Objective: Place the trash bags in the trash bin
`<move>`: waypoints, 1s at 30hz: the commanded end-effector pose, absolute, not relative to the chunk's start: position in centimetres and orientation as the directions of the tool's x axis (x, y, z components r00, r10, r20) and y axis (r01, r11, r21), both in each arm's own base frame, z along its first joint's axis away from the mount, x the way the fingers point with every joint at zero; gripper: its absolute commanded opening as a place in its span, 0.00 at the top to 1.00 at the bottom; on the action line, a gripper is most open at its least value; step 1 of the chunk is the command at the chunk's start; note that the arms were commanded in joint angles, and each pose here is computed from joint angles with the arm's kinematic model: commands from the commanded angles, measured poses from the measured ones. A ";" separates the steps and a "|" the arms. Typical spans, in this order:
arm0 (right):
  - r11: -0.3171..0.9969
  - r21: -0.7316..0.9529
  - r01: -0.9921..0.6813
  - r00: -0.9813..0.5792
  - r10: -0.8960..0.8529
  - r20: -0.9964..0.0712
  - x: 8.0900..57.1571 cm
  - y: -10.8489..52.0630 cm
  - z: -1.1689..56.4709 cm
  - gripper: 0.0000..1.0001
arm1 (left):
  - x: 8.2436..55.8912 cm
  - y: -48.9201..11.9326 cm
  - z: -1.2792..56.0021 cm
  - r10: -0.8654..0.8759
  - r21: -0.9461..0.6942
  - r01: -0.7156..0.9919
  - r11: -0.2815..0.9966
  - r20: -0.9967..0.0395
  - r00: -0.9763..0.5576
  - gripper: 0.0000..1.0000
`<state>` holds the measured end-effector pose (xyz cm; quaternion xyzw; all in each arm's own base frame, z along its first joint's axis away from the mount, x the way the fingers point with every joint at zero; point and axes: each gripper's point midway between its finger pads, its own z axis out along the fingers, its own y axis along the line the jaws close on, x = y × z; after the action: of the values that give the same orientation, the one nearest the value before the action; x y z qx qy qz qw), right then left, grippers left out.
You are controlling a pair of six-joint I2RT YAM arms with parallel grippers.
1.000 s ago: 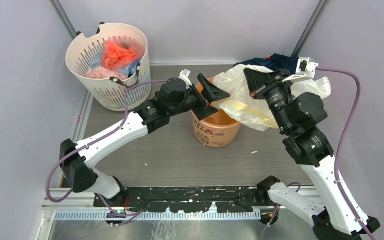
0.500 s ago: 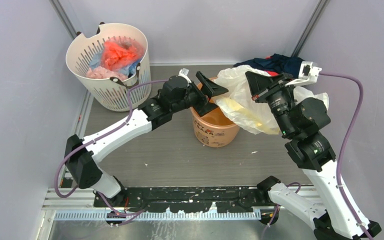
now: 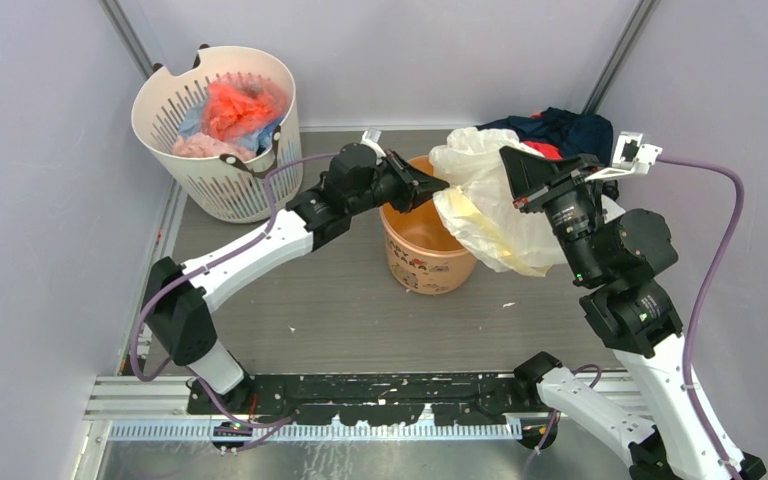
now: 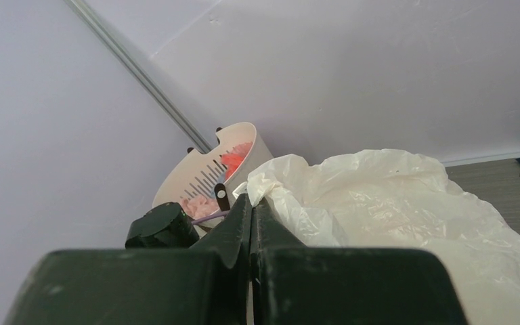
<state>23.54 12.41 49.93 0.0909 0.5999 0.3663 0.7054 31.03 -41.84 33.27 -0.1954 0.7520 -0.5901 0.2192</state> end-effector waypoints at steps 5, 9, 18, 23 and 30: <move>0.738 0.560 -0.376 0.043 0.618 -0.785 23.7 11.5 49.8 0.99 | 30.2 -41.2 40.9 -0.504 -0.981 0.153 0.118 -0.192 -0.842 1.00; 0.768 0.544 -0.338 0.065 0.596 -0.800 23.8 10.7 49.8 0.99 | 29.1 -40.3 42.9 -0.473 -0.966 0.228 0.121 -0.258 -0.842 1.00; 0.838 0.502 -0.213 0.146 0.536 -0.832 23.9 7.7 50.0 0.99 | 27.4 -36.4 44.1 -0.439 -0.939 0.303 0.161 -0.343 -0.830 1.00; 0.854 0.491 -0.171 0.175 0.517 -0.838 23.7 6.6 50.2 0.99 | 27.4 -33.7 45.3 -0.454 -0.924 0.338 0.176 -0.381 -0.805 1.00; 0.861 0.488 -0.144 0.199 0.508 -0.838 23.6 5.8 50.7 0.99 | 27.2 -32.3 47.1 -0.439 -0.911 0.379 0.162 -0.411 -0.799 1.00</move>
<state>24.42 7.41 48.25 0.1361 0.6236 0.2253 0.7361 28.72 -33.01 44.46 -0.0639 0.7096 -0.6310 0.3070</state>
